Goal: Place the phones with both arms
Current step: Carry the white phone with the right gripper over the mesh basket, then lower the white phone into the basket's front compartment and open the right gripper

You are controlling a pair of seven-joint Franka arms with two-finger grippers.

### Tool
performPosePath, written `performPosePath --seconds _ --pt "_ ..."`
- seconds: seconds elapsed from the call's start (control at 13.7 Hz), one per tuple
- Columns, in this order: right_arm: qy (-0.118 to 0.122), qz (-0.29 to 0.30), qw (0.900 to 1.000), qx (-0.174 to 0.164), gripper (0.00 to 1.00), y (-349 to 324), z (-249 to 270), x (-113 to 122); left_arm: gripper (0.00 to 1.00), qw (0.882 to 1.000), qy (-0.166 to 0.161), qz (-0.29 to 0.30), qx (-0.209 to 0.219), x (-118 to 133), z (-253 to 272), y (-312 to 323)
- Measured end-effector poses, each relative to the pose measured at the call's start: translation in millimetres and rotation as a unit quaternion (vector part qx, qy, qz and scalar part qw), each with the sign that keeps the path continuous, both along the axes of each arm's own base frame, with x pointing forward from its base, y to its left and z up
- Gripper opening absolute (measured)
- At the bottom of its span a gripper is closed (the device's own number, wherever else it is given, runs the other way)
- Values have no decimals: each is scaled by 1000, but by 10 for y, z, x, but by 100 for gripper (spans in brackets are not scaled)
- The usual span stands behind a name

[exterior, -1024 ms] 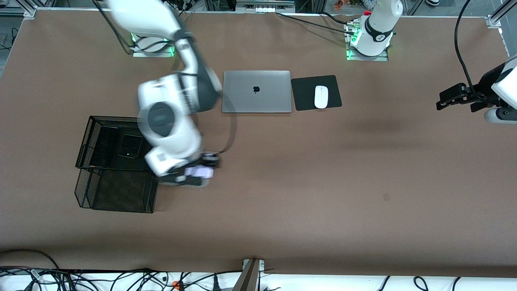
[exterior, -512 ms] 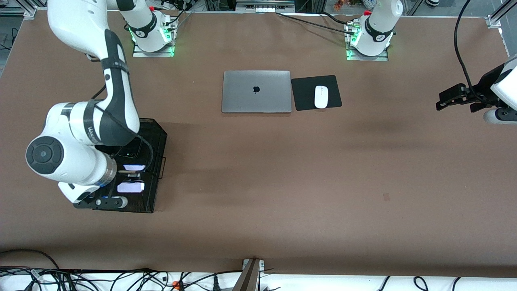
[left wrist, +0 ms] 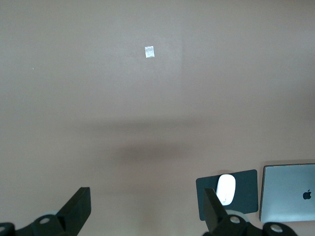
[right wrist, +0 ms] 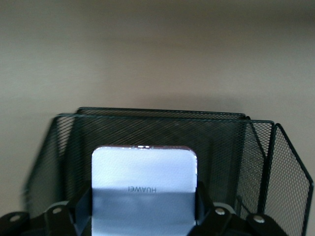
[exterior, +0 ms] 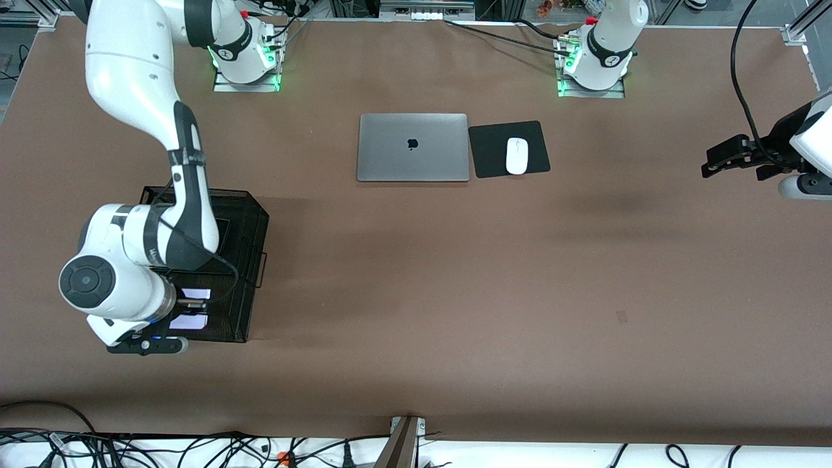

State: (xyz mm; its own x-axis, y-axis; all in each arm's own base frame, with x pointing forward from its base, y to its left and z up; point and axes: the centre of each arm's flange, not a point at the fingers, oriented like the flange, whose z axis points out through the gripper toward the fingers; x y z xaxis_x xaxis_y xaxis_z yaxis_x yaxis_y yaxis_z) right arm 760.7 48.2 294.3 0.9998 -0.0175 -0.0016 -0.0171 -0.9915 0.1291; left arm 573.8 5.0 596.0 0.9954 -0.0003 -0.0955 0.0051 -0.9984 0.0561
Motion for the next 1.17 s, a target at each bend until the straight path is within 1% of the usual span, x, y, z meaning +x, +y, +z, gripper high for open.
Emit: performPosePath --seconds 0.15,0.29,0.51,0.73,1.17 --pt "3 0 1000 12 85 -214 -48 13 100 1000 0 1 0 0 0 0" --pt "2 -5 999 33 85 -337 -54 20 100 1000 0 1 0 0 0 0" --pt "-1 -6 999 46 85 -301 -63 25 100 1000 0 1 0 0 0 0" --pt "-3 -13 998 67 85 -251 -75 27 100 1000 0 1 0 0 0 0" --pt "10 -20 997 71 85 -277 -247 -11 100 1000 0 2 0 0 0 0"
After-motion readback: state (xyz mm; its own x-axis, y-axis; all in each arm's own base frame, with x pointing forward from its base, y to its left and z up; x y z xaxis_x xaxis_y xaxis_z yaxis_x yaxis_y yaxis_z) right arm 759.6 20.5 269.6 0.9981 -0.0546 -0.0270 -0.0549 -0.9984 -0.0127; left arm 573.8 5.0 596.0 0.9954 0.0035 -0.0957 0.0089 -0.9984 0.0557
